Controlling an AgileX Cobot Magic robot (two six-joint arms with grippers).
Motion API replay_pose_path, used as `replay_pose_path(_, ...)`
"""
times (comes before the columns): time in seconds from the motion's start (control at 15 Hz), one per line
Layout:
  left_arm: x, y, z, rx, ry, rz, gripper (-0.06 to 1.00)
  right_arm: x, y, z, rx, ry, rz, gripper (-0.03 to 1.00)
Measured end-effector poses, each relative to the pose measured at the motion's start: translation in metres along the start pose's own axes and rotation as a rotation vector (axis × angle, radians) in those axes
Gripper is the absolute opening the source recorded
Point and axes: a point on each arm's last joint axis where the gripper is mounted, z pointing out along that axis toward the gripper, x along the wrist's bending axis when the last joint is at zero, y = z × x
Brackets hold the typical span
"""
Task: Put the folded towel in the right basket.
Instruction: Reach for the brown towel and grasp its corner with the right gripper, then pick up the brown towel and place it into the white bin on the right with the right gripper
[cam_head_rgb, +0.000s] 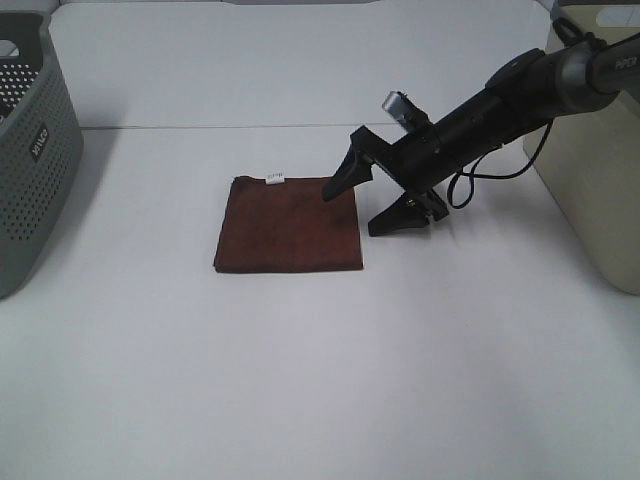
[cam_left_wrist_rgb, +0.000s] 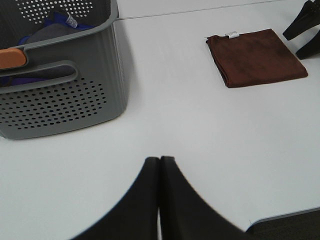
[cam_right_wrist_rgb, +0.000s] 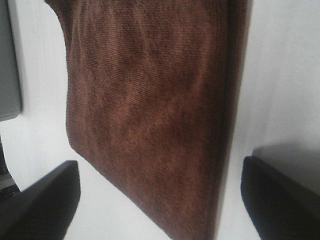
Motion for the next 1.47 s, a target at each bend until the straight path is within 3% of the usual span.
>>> replay_pose_path(0.2, 0.0, 0.0, 0.0, 0.0, 0.0, 0.0, 0.0, 0.023, -0.007, 0.031, -0.015, 0.012, -0.017, 0.84)
replay_pose_path(0.33, 0.0, 0.0, 0.0, 0.0, 0.0, 0.0, 0.0, 0.032, -0.012, 0.047, -0.025, 0.004, -0.005, 0.73)
replay_pose_path(0.4, 0.0, 0.0, 0.0, 0.0, 0.0, 0.0, 0.0, 0.031, -0.013, 0.051, -0.026, -0.001, 0.014, 0.6)
replay_pose_path(0.47, 0.0, 0.0, 0.0, 0.0, 0.0, 0.0, 0.0, 0.031, -0.013, 0.051, -0.026, -0.001, 0.014, 0.6)
replay_pose_path(0.53, 0.0, 0.0, 0.0, 0.0, 0.0, 0.0, 0.0, 0.026, -0.013, 0.054, -0.026, -0.012, 0.035, 0.38)
replay_pose_path(0.6, 0.0, 0.0, 0.0, 0.0, 0.0, 0.0, 0.0, 0.022, -0.013, 0.056, -0.032, -0.04, 0.035, 0.08)
replay_pose_path(0.67, 0.0, 0.0, 0.0, 0.0, 0.0, 0.0, 0.0, 0.022, -0.013, 0.056, -0.03, -0.041, 0.034, 0.03)
replay_pose_path(1.07, 0.0, 0.0, 0.0, 0.0, 0.0, 0.0, 0.0, 0.032, -0.017, 0.046, -0.003, -0.039, -0.023, 0.03)
replay_pose_path(1.47, 0.0, 0.0, 0.0, 0.0, 0.0, 0.0, 0.0, 0.087, -0.016, -0.01, -0.037, -0.006, -0.166, 0.03)
